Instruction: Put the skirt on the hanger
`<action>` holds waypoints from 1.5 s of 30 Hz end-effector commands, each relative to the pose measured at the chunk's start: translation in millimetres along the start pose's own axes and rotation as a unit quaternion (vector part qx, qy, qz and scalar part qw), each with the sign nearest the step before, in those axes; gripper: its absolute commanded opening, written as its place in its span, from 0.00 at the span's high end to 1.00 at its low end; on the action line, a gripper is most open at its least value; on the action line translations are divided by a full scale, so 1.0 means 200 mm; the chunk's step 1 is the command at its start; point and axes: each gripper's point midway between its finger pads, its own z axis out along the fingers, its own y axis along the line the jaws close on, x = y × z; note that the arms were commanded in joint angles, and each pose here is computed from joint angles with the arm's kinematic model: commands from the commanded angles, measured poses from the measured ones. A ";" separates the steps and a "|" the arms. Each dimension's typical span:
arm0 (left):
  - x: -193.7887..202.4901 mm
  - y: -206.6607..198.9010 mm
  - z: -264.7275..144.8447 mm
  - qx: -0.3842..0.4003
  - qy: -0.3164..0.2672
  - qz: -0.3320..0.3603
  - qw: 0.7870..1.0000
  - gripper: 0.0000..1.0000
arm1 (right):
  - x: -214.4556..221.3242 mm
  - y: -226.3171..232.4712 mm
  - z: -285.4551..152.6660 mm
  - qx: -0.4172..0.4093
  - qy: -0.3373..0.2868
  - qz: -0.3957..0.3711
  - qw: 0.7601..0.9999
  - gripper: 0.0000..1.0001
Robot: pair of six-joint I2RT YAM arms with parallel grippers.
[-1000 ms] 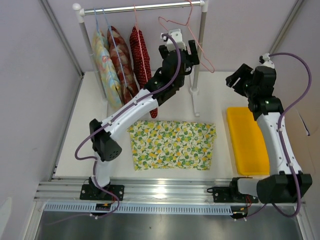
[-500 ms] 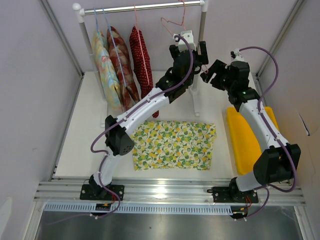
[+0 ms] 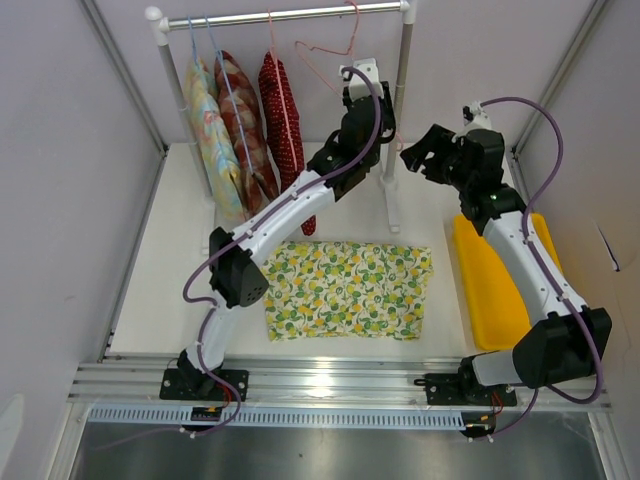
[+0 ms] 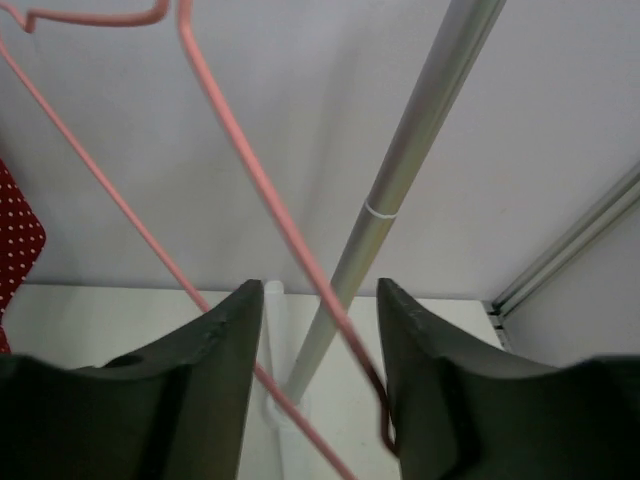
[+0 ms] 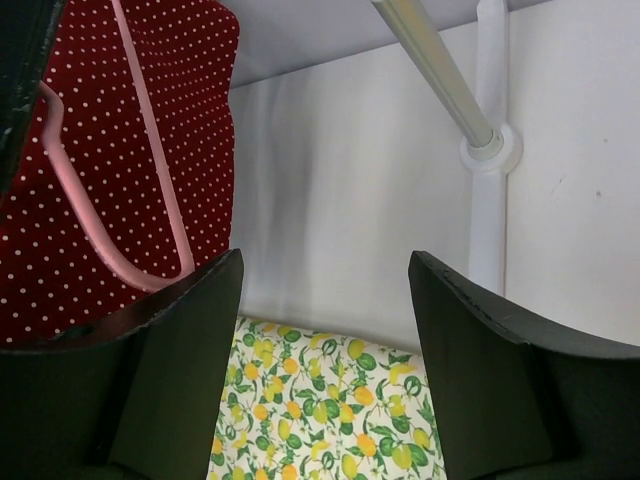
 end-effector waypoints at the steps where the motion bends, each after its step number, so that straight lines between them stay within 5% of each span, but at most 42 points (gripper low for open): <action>1: -0.12 0.03 0.00 -0.003 -0.015 -0.021 1.000 0.56 | -0.06 0.06 -0.05 -0.019 -0.024 -0.018 0.999 0.27; 5: -0.14 0.04 -0.03 0.000 -0.006 -0.019 1.000 1.00 | -0.02 0.03 -0.06 -0.014 -0.018 -0.020 1.000 0.28; 23: -0.57 0.10 -0.28 0.084 -0.021 0.000 0.996 1.00 | -0.01 -0.02 -0.13 -0.009 -0.014 -0.013 1.000 0.30; 31: -0.42 0.09 -0.42 0.158 0.079 0.003 0.984 1.00 | -0.03 -0.05 -0.22 0.011 -0.012 -0.003 1.000 0.30; 45: -0.20 0.09 -1.05 0.363 0.194 0.003 0.911 1.00 | -0.01 -0.01 -0.49 0.011 -0.006 -0.024 1.000 0.28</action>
